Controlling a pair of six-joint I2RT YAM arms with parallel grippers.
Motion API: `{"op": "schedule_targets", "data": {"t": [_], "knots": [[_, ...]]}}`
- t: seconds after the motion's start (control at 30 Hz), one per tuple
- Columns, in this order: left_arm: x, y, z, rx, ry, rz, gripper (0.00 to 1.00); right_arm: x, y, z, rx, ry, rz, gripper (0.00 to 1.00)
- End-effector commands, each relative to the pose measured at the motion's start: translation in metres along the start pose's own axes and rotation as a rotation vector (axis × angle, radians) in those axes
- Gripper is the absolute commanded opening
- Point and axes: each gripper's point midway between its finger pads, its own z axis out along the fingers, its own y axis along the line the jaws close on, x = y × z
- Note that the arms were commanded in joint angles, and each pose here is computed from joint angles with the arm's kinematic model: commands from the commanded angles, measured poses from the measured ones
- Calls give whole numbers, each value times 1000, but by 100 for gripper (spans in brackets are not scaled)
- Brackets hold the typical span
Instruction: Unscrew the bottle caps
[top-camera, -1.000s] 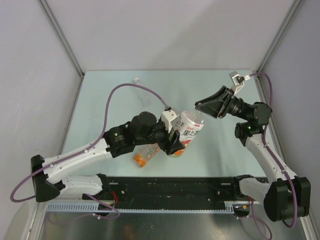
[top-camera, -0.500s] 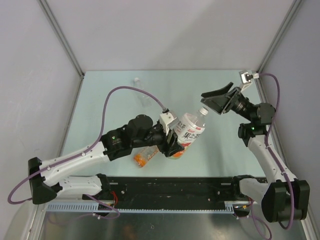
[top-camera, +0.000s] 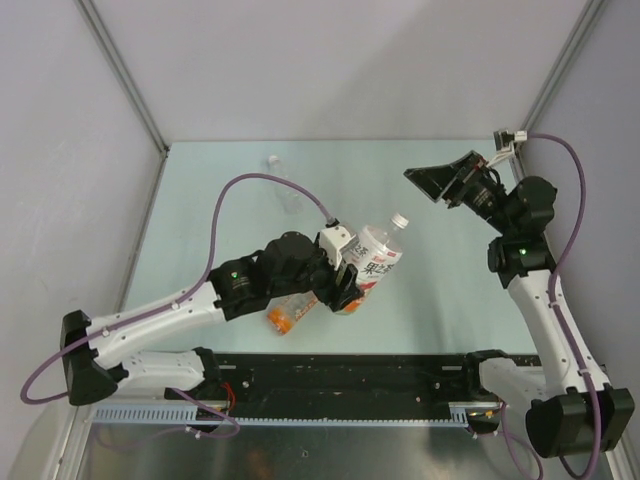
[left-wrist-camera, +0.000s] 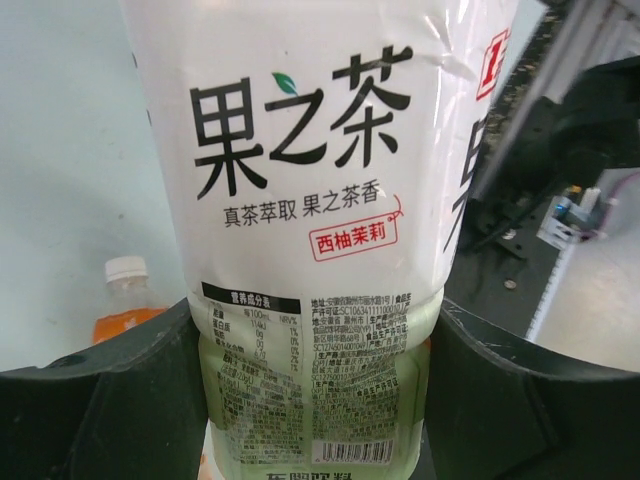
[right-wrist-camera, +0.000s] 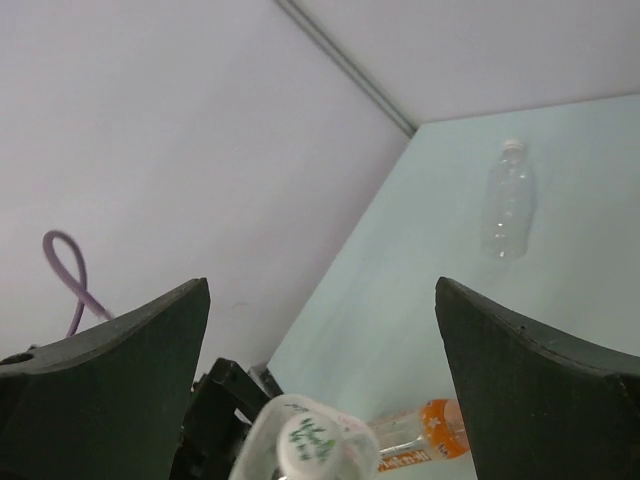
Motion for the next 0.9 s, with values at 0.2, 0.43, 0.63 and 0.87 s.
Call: {"op": "schedule_targets", "data": {"t": [0.2, 0.43, 0.63, 0.87], "knots": [[1, 61, -3, -372, 41, -18, 0, 16, -41, 3, 503, 78, -34, 99], [7, 87, -3, -589, 118, 13, 0, 40, -50, 25, 624, 183, -30, 99], [0, 93, -6, -732, 132, 74, 0, 74, -53, 47, 599, 279, 5, 92], [2, 92, -2, -782, 168, 125, 0, 95, -57, 62, 563, 344, 50, 73]]}}
